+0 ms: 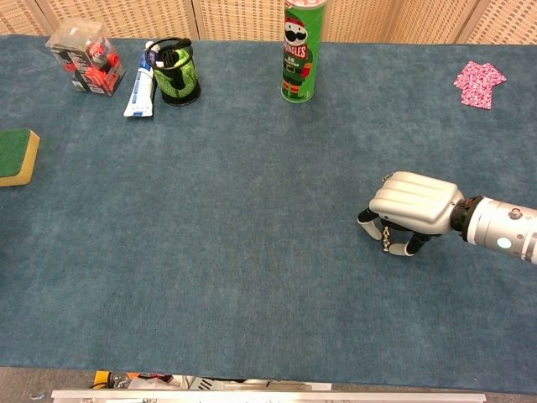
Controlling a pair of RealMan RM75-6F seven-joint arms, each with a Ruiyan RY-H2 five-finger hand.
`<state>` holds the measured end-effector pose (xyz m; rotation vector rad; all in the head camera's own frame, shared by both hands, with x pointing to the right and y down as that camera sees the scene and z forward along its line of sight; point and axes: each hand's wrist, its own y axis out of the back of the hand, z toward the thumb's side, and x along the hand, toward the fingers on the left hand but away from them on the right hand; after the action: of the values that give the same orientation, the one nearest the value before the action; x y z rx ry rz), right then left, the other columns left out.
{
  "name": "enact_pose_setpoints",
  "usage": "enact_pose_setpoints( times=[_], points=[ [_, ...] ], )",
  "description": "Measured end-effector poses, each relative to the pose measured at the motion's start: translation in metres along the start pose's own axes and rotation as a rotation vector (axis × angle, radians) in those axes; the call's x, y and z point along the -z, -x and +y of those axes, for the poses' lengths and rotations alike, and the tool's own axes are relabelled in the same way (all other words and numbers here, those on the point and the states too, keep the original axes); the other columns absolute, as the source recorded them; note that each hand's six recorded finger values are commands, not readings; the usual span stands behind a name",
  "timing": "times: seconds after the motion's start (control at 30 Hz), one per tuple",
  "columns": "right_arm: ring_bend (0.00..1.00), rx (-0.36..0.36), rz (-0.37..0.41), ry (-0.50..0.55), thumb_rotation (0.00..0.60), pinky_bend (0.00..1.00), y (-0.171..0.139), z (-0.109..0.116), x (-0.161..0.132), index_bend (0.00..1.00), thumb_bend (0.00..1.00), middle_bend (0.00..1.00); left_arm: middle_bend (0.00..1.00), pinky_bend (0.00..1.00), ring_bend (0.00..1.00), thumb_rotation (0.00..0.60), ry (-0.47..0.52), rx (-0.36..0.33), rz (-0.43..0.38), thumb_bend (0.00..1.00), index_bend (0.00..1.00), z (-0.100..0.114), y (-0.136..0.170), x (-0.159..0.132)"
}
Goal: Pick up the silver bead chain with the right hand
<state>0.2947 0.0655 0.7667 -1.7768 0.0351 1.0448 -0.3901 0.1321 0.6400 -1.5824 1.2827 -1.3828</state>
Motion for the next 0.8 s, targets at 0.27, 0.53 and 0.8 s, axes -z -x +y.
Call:
enact_pose_setpoints(
  times=[0.27, 0.53, 0.8],
  points=[
    [1.00, -0.009, -0.004, -0.002, 0.600, 1.00, 0.0019, -0.0014, -0.0002, 0.57, 0.25, 0.95, 0.00, 0.00, 0.00, 0.600, 0.002, 0.000, 0.001, 0.17, 0.00, -0.0009, -0.0005, 0.0015],
    [1.00, -0.011, -0.006, 0.004, 0.600, 1.00, 0.0036, -0.0017, -0.0012, 0.61, 0.29, 0.95, 0.00, 0.00, 0.00, 0.600, 0.005, -0.003, 0.003, 0.17, 0.00, -0.0012, -0.0009, 0.0027],
    [1.00, 0.000, -0.014, 0.021, 0.600, 1.00, 0.0035, -0.0007, 0.0001, 0.66, 0.34, 0.96, 0.00, 0.00, 0.00, 0.600, 0.008, -0.002, 0.005, 0.17, 0.00, -0.0018, -0.0012, 0.0036]
  ],
)
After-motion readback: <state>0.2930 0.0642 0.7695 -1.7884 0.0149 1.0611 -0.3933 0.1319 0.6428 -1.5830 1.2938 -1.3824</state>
